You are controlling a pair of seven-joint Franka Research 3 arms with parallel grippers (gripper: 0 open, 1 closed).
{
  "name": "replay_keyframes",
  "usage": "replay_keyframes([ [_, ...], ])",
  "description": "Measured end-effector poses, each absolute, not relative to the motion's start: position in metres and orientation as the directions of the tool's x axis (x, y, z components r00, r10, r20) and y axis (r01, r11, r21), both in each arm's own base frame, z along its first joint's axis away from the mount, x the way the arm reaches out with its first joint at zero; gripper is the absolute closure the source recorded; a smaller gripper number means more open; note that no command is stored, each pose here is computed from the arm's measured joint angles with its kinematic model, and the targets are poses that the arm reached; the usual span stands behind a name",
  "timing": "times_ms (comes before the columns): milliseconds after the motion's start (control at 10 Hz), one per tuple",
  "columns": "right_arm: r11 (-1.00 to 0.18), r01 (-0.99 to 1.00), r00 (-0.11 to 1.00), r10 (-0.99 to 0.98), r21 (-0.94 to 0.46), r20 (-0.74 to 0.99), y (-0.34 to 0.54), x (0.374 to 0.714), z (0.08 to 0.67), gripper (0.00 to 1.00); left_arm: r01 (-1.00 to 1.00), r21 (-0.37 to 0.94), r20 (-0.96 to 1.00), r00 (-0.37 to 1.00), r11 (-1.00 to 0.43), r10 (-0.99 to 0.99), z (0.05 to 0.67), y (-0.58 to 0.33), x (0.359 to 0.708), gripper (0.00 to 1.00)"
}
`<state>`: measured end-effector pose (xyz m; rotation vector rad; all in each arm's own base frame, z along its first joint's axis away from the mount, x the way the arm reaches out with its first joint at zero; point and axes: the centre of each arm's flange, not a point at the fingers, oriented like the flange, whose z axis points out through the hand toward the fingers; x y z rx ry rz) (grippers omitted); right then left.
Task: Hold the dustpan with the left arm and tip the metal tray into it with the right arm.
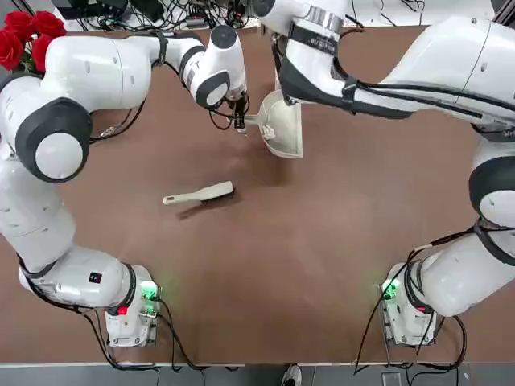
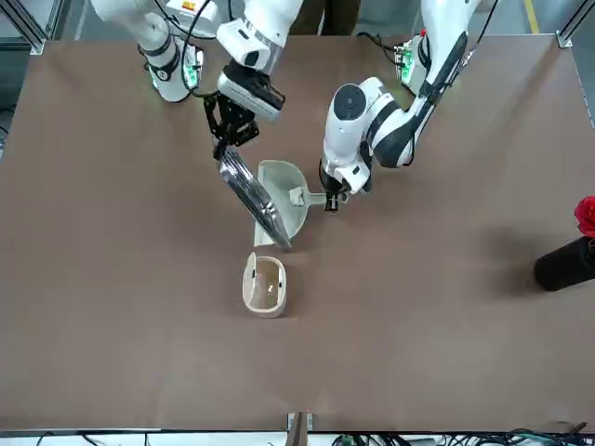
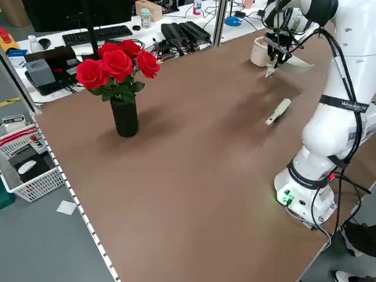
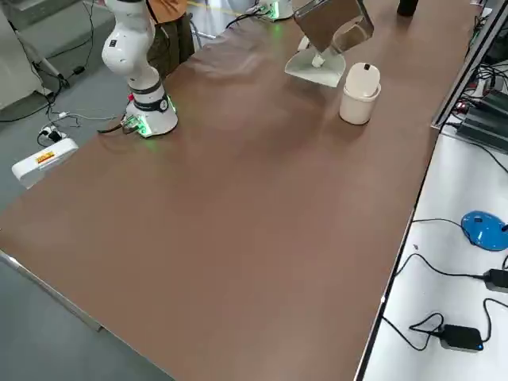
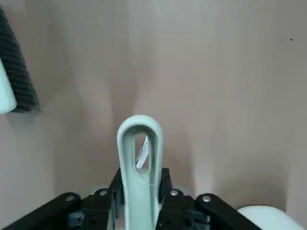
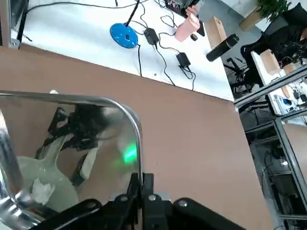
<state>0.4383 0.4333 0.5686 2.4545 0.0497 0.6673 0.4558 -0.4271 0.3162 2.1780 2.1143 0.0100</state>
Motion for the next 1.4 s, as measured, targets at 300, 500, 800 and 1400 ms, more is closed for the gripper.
replay_keyframes([
  [300, -0.873, -0.073, 0.941, 0.100, 0.483, 0.323, 0.378, 0.483, 0.576, 0.95, 0.996, 0.085, -0.058, 0.010, -0.005, 0.998, 0.323, -0.416, 0.465, 0.68],
  [500, -0.918, -0.063, 0.970, 0.037, 0.392, 0.241, 0.341, 0.508, 0.592, 0.95, 0.995, 0.099, -0.054, 0.003, 0.002, 0.999, 0.331, -0.402, 0.477, 0.68],
  [800, -0.962, -0.111, 0.986, -0.075, 0.249, 0.152, 0.275, 0.532, 0.623, 0.95, 0.994, 0.100, -0.052, 0.043, -0.037, 0.998, 0.335, -0.387, 0.489, 0.68],
  [1400, -0.996, -0.052, 0.992, -0.060, 0.075, -0.109, 0.031, 0.575, 0.583, 0.95, 0.977, -0.015, -0.024, 0.213, -0.214, 0.977, 0.358, -0.360, 0.487, 0.68],
])
